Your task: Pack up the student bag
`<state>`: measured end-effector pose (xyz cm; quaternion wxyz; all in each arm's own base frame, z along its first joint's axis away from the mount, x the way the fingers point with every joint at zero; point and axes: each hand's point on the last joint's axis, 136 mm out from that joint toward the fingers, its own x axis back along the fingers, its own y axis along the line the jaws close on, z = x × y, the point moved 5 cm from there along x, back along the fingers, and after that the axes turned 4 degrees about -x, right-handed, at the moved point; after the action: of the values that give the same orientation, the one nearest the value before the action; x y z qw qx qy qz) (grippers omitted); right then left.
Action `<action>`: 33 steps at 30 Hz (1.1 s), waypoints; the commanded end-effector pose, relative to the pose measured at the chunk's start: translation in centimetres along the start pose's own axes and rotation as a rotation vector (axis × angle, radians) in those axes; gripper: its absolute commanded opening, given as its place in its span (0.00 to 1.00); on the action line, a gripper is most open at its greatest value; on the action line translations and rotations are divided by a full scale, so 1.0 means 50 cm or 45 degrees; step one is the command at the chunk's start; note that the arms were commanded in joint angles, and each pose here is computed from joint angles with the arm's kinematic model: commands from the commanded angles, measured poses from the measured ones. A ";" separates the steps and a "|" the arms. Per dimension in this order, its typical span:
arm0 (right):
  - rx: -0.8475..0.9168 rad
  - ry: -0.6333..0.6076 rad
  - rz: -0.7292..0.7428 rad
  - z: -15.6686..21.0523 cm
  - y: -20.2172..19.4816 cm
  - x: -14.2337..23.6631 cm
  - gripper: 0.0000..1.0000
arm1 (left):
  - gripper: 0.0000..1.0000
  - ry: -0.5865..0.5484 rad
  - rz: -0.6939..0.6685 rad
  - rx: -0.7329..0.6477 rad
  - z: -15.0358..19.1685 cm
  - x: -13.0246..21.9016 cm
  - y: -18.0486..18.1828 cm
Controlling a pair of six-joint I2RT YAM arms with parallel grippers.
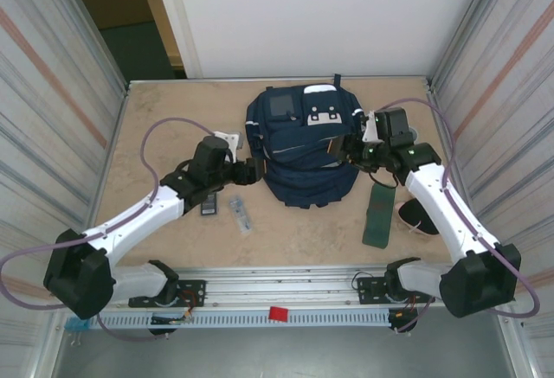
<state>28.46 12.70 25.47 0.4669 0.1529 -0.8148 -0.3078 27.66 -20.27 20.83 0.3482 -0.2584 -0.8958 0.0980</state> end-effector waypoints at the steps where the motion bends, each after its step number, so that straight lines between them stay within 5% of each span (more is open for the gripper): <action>1: 0.114 0.004 -0.051 -0.022 0.019 -0.029 0.59 | 0.75 -0.049 0.061 -0.037 -0.030 -0.014 -0.023; 10: 0.018 0.082 -0.021 -0.017 -0.052 -0.192 0.54 | 0.75 0.039 0.114 -0.040 -0.039 -0.087 -0.044; 15: -0.042 0.111 0.007 0.020 -0.088 -0.220 0.54 | 0.75 0.080 0.119 -0.047 -0.028 -0.110 -0.059; 23: 0.029 0.019 0.021 -0.013 -0.052 -0.038 0.61 | 0.75 0.111 0.213 -0.059 -0.026 -0.123 -0.151; 27: -0.098 -0.088 0.133 0.000 -0.124 0.077 0.67 | 0.75 0.123 0.378 -0.113 -0.027 -0.153 -0.250; 33: -0.387 -0.147 0.318 0.056 -0.258 0.129 0.71 | 0.75 0.234 0.533 -0.136 0.011 -0.251 -0.347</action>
<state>25.22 1.16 24.89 0.3910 0.0119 -0.8463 -0.3616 28.40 -39.32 20.35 0.3732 -0.4384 -0.8130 0.0870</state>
